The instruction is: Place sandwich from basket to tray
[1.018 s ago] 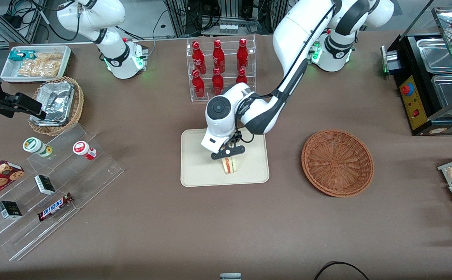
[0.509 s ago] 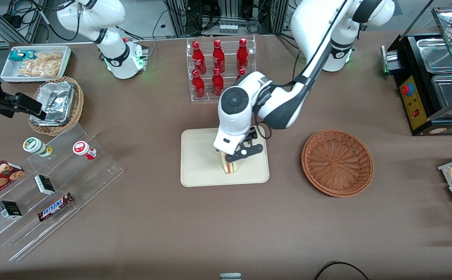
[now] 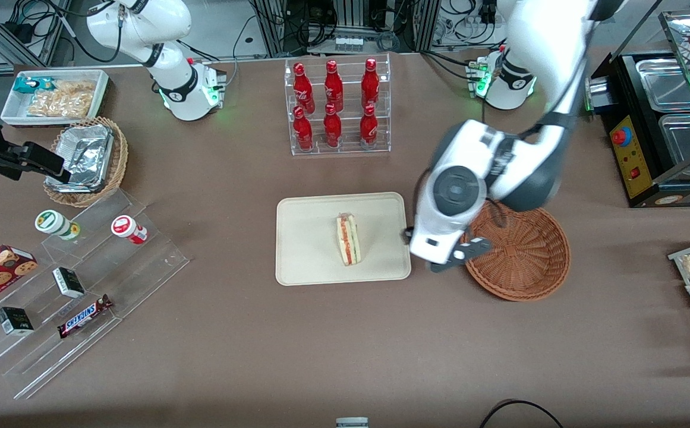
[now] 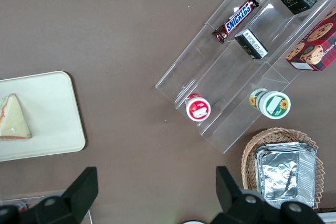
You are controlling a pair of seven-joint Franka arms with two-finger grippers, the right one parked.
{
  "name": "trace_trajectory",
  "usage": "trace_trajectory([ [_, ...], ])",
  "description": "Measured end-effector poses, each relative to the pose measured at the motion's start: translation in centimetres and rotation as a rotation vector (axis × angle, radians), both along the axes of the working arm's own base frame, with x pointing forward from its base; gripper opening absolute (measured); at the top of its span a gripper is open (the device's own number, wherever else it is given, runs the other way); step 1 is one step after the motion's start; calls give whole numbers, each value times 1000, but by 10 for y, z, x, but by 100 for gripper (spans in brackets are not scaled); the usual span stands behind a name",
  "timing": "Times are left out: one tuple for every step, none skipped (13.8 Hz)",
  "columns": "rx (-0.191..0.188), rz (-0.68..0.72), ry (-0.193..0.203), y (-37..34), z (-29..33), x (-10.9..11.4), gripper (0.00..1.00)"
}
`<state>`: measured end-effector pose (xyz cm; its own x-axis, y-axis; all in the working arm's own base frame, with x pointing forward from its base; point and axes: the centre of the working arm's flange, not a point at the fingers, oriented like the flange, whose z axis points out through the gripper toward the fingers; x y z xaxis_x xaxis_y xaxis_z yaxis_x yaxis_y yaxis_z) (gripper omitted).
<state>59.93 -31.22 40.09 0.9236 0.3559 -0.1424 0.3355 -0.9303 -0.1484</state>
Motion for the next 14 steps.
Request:
trace_trajectory([
  [-4,-6,7,22,4,5,100],
  [-8,-12,13,43,8,8,100],
  [-10,-19,24,61,12,9,100],
  [-10,-28,37,74,16,9,100],
  [-11,-42,51,83,20,8,100],
  [-14,-60,62,91,23,7,100],
  [-19,-79,69,99,27,7,100],
  [-24,-97,76,107,31,7,100],
  [-29,-107,76,114,38,7,100],
  [-34,-115,71,124,48,6,100],
  [-41,-125,64,134,59,4,100],
  [-47,-138,58,147,71,-1,100],
  [-56,-156,50,160,84,-8,100],
  [-65,-176,45,173,98,-16,100],
])
